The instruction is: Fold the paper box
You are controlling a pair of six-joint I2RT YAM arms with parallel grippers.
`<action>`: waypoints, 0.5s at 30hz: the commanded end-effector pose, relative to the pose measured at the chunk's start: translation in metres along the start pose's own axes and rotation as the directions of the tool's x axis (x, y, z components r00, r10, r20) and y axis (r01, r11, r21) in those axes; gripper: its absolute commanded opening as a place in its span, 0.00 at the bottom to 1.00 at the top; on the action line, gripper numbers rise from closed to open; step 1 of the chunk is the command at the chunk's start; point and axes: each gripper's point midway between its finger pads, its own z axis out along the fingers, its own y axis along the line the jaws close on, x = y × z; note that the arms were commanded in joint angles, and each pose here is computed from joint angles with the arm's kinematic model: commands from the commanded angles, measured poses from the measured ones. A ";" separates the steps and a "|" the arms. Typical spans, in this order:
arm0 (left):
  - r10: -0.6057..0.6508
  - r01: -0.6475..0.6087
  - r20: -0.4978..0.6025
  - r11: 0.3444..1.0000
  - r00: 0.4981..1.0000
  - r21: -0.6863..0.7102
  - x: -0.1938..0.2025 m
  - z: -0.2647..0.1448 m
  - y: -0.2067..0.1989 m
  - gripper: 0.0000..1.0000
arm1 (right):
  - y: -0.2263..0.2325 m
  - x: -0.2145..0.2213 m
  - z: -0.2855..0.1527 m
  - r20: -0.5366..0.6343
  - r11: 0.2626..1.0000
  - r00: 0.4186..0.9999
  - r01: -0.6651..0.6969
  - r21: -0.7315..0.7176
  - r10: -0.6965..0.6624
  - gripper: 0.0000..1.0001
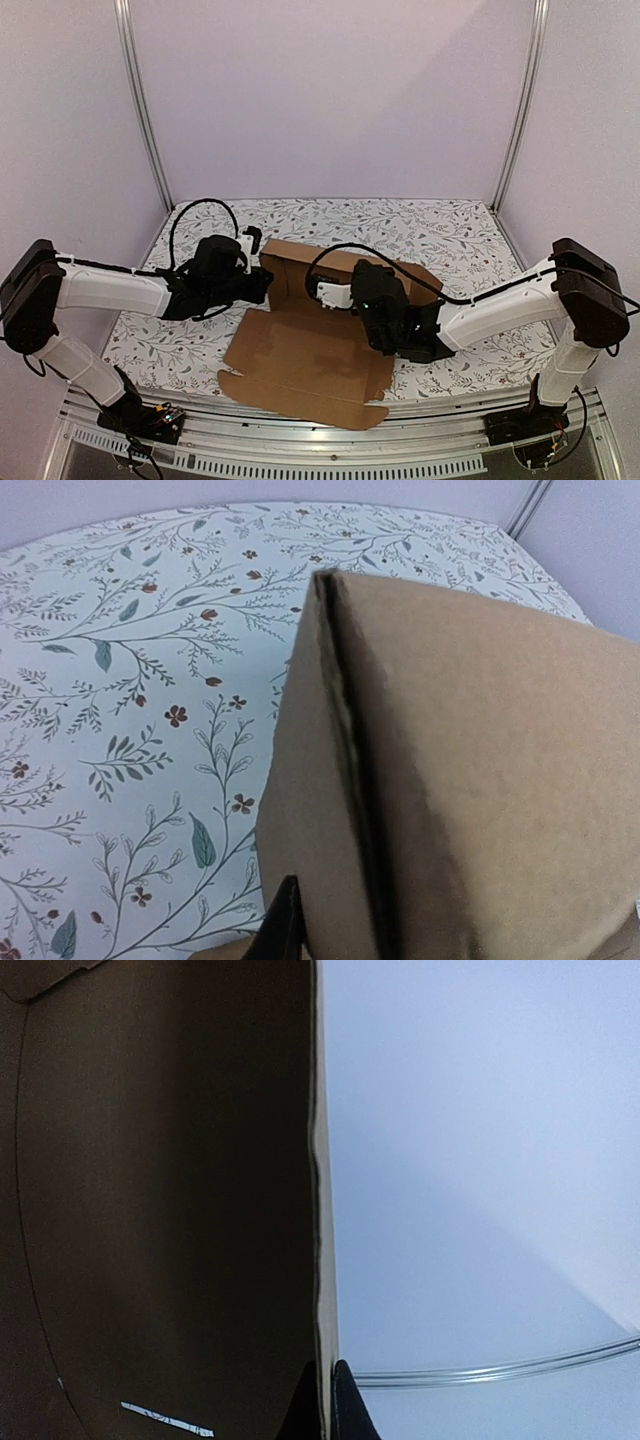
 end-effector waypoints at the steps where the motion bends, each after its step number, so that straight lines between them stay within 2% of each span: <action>1: 0.004 -0.008 0.044 0.997 0.999 0.083 -0.013 0.001 -0.030 0.07 | 0.044 -0.011 -0.004 0.059 0.990 0.993 0.104 -0.098 -0.099 0.00; 3: 0.015 -0.019 0.046 0.996 0.999 0.082 -0.013 0.001 -0.031 0.02 | 0.042 -0.013 -0.006 0.063 0.990 0.994 0.091 -0.104 -0.085 0.01; 4: 0.019 -0.023 0.047 0.996 0.999 0.083 -0.014 0.001 -0.032 0.00 | 0.041 -0.014 -0.008 0.070 0.990 0.994 0.087 -0.109 -0.080 0.05; 8: 0.035 -0.038 0.046 0.996 0.998 0.083 -0.014 0.001 -0.033 0.00 | 0.035 -0.018 -0.011 0.089 0.989 0.996 0.042 -0.142 -0.029 0.13; 12: 0.056 -0.059 0.041 0.995 0.998 0.083 -0.015 0.001 -0.034 0.00 | 0.032 -0.025 -0.016 0.125 0.980 0.992 0.005 -0.199 0.020 0.28; 15: 0.071 -0.073 0.032 0.995 0.997 0.074 -0.014 0.001 -0.033 0.00 | 0.030 -0.032 -0.023 0.163 0.963 0.983 -0.039 -0.266 0.084 0.44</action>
